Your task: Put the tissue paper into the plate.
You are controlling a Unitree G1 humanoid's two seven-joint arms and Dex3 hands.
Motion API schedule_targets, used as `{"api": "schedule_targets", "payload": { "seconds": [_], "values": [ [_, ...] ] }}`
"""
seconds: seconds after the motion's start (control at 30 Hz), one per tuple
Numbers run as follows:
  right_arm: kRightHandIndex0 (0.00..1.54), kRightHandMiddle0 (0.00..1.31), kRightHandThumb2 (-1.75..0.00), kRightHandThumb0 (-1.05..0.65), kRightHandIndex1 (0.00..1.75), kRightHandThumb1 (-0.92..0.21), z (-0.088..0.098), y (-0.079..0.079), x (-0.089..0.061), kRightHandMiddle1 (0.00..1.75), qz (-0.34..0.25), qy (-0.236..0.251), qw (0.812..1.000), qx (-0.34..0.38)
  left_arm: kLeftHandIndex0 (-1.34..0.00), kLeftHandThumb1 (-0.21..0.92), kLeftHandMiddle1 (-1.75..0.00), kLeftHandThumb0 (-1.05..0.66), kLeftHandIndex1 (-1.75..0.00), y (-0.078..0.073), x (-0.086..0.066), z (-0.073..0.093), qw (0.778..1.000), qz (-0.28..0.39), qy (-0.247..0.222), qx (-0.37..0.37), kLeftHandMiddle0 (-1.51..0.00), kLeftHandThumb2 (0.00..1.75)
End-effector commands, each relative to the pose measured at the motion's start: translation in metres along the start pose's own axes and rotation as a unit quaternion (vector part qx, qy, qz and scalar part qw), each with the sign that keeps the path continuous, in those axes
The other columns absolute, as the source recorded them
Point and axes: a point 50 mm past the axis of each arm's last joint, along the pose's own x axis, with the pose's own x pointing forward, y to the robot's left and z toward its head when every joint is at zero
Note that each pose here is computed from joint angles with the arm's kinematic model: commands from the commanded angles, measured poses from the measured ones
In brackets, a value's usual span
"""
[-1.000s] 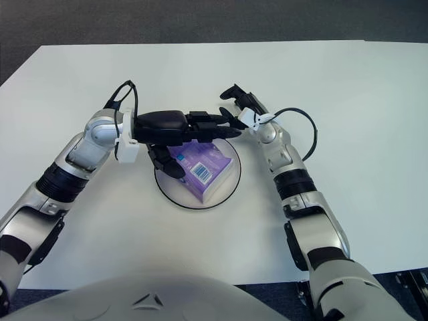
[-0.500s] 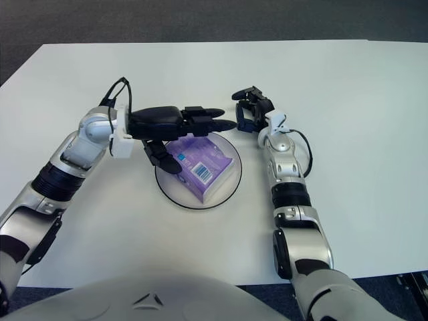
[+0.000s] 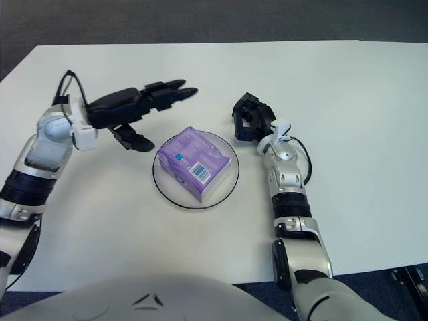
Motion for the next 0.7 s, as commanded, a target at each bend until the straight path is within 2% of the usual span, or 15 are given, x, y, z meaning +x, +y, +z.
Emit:
{"api": "schedule_targets", "payload": {
  "seconds": [0.0,0.2,0.27,0.37,0.4,0.47,0.57,0.67],
  "values": [
    [1.22,0.56,-1.23,-0.46,1.75,-0.38,-0.072,0.002,-0.035,1.75,-0.014,0.152,0.988,0.033,0.00,0.92,-0.08,-1.05,-0.35,-0.004,-0.020,-0.017,0.998,0.048,0.043,-0.023,-0.22,0.96],
    [1.22,0.56,-1.24,-0.46,1.75,-0.38,-0.071,0.002,-0.035,1.75,-0.017,0.149,0.988,0.030,0.00,0.92,-0.16,-1.05,-0.62,-0.006,-0.023,-0.024,0.989,0.125,0.064,-0.045,-0.36,1.01],
    [1.22,0.56,-1.24,-0.46,1.75,-0.38,-0.070,0.002,-0.035,1.75,-0.017,0.148,0.988,0.028,0.00,0.92,-0.21,-1.05,-0.72,-0.008,-0.024,-0.027,0.980,0.170,0.073,-0.074,-0.39,1.01],
    [1.23,0.56,-1.24,-0.46,1.75,-0.38,-0.070,0.002,-0.035,1.75,-0.017,0.146,0.989,0.026,0.00,0.92,-0.62,-1.02,-0.97,-0.015,-0.028,-0.031,0.958,0.241,0.087,-0.128,-0.41,1.01],
    [1.23,0.56,-1.24,-0.46,1.75,-0.38,-0.070,0.002,-0.035,1.75,-0.018,0.145,0.989,0.026,-0.02,0.92,-0.70,-1.01,-1.03,-0.017,-0.029,-0.031,0.950,0.262,0.092,-0.142,-0.43,1.01],
    [1.24,0.57,-1.25,-0.46,1.75,-0.37,-0.070,0.002,-0.036,1.75,-0.019,0.143,0.989,0.025,-0.09,0.92,-0.97,-0.96,-1.25,-0.017,-0.030,-0.032,0.934,0.305,0.101,-0.159,-0.49,1.00],
    [1.24,0.57,-1.25,-0.46,1.75,-0.37,-0.069,0.003,-0.036,1.75,-0.022,0.141,0.990,0.024,-0.17,0.92,-1.22,-0.87,-1.44,-0.017,-0.033,-0.034,0.912,0.351,0.113,-0.182,-0.53,0.98],
    [1.25,0.57,-1.25,-0.46,1.75,-0.37,-0.069,0.003,-0.036,1.75,-0.026,0.139,0.990,0.023,-0.21,0.92,-1.38,-0.79,-1.56,-0.018,-0.035,-0.036,0.891,0.387,0.121,-0.205,-0.56,0.95]
  ]
}}
